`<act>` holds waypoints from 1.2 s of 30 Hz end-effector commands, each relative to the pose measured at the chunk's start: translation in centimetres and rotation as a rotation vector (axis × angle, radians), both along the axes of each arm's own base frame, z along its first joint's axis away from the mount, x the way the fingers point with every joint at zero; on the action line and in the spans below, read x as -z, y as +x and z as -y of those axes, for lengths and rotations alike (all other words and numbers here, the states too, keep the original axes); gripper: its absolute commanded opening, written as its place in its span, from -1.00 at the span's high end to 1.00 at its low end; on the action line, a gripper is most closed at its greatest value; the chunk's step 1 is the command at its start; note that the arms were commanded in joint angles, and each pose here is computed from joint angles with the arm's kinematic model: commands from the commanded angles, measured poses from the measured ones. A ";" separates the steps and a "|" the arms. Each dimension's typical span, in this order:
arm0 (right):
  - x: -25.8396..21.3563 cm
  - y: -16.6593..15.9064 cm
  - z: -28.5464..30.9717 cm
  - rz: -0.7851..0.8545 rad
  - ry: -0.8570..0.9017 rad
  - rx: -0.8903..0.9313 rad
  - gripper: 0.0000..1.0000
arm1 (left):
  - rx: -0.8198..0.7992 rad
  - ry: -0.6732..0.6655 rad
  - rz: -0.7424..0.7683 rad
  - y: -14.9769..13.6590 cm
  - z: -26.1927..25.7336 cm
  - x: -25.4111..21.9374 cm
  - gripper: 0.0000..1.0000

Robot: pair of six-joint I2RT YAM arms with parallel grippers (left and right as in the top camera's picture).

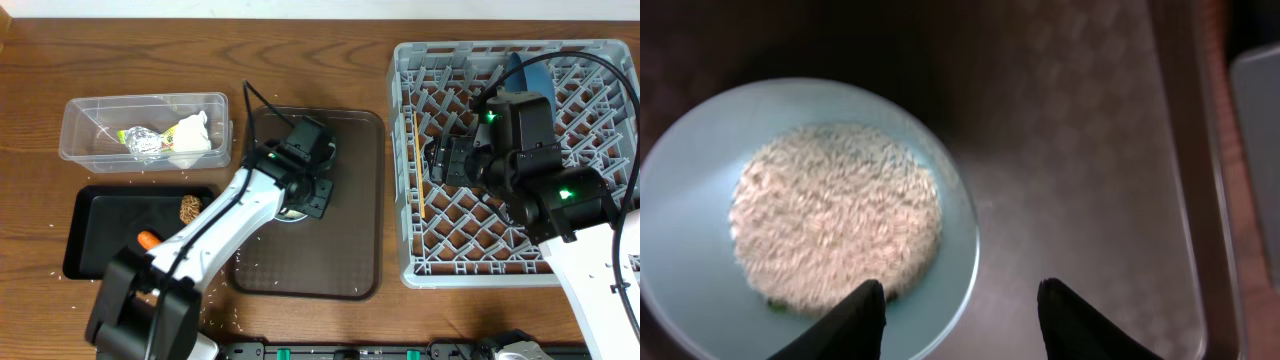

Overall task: Sort waste into correct bins and load items into the dishwasher rack
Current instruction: 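Lift rice bowl with left gripper and move it over the black tray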

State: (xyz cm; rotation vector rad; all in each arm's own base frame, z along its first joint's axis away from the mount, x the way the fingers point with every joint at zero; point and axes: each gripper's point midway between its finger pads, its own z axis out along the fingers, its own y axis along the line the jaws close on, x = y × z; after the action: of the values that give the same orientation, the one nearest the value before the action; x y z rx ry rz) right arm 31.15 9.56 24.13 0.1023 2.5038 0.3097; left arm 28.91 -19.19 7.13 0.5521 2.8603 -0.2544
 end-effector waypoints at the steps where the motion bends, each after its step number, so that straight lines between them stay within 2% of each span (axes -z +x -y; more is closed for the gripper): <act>1: -0.3 0.3 0.7 0.006 0.007 0.041 -0.51 | 0.001 0.070 -0.038 -0.2 -0.9 2.6 0.00; 5: -0.3 0.3 0.7 0.003 0.006 0.041 -0.51 | 0.010 0.084 -0.070 -0.2 -0.6 4.3 0.13; 10: -0.3 0.3 0.7 0.007 0.007 0.041 -0.52 | 0.027 0.099 -0.091 -0.6 -0.2 5.4 0.42; 12: -0.3 0.4 0.7 0.007 0.007 0.041 -0.52 | 0.029 0.100 -0.084 -0.5 -0.1 5.5 0.70; 14: -0.3 0.3 0.7 0.006 0.007 0.041 -0.53 | 0.029 0.098 -0.080 -0.3 0.0 5.9 0.87; 23: -0.2 0.3 0.7 0.003 0.006 0.041 -0.52 | 0.029 0.116 -0.109 -0.4 0.0 7.5 0.87; 29: -0.3 0.3 0.7 0.004 0.006 0.041 -0.52 | 0.017 0.156 -0.055 0.7 -0.6 7.5 0.88; 31: -0.2 0.3 0.7 0.002 0.006 0.041 -0.53 | 0.015 0.149 -0.045 0.9 -0.5 7.5 0.69; 33: -0.2 0.2 0.7 0.000 0.005 0.041 -0.53 | 0.016 0.147 -0.043 1.0 -0.4 7.5 0.37; 36: -0.2 0.2 0.7 -0.001 0.004 0.041 -0.53 | 0.016 0.151 -0.050 0.8 -0.6 7.6 0.17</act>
State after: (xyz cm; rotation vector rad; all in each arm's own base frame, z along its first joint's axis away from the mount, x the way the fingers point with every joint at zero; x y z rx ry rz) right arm 31.09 9.54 24.08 0.1140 2.5074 0.3123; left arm 30.22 -19.49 0.38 0.6013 2.9152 -0.1012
